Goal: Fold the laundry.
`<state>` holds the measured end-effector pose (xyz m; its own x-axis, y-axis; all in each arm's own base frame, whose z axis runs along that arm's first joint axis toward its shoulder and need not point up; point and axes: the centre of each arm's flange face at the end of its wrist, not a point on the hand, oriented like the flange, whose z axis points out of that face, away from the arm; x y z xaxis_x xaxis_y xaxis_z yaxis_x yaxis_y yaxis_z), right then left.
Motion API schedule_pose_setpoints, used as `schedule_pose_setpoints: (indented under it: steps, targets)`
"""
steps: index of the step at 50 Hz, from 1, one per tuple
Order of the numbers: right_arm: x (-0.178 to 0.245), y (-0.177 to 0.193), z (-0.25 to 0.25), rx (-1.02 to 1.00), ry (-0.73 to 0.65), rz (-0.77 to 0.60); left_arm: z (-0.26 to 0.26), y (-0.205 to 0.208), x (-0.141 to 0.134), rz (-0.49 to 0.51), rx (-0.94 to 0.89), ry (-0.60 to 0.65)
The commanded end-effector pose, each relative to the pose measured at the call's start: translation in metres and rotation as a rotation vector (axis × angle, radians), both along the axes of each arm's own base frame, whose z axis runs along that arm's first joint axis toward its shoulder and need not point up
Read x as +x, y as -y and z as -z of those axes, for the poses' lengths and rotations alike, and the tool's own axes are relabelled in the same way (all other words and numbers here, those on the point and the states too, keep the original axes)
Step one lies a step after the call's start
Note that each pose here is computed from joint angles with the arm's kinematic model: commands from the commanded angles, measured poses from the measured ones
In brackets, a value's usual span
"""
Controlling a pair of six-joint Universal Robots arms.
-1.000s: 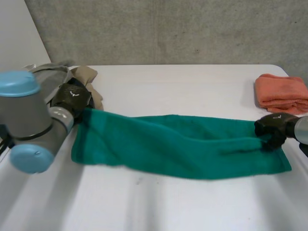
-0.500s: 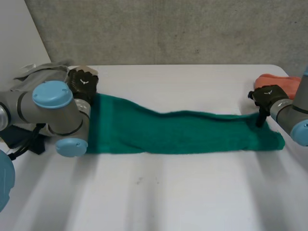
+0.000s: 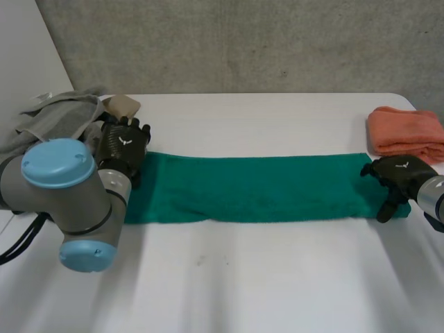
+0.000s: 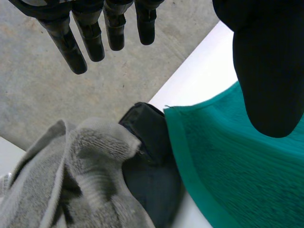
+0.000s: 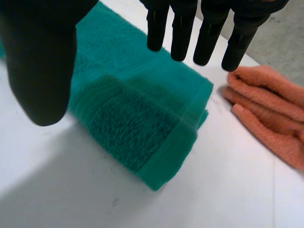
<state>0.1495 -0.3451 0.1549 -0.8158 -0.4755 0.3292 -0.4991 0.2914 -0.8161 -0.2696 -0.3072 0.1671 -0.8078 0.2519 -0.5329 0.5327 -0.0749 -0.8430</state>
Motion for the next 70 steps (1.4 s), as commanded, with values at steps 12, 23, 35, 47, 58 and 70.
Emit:
schedule_pose_setpoints:
  steps: [12,23,35,47,58,70]
  targets:
    - [-0.06,0.023,0.004,-0.102,-0.206,0.151,-0.006,-0.004,0.002,-0.001,-0.004,-0.012]
    - [-0.102,0.038,-0.038,-0.287,-0.564,0.163,-0.02,-0.017,0.009,-0.002,-0.021,-0.021]
    - [0.111,-0.035,-0.06,-0.707,-0.413,-0.398,-0.023,-0.027,0.014,-0.005,-0.016,-0.02]
    - [0.223,-0.169,0.029,-0.742,-0.353,-1.04,-0.017,-0.038,0.015,0.007,0.007,-0.009]
    - [0.185,-0.139,-0.027,-0.617,-0.147,-0.713,-0.029,-0.047,-0.004,0.065,-0.029,-0.028]
    - [0.079,-0.091,-0.012,-0.102,0.124,-0.234,-0.043,-0.074,-0.061,0.228,-0.09,-0.065]
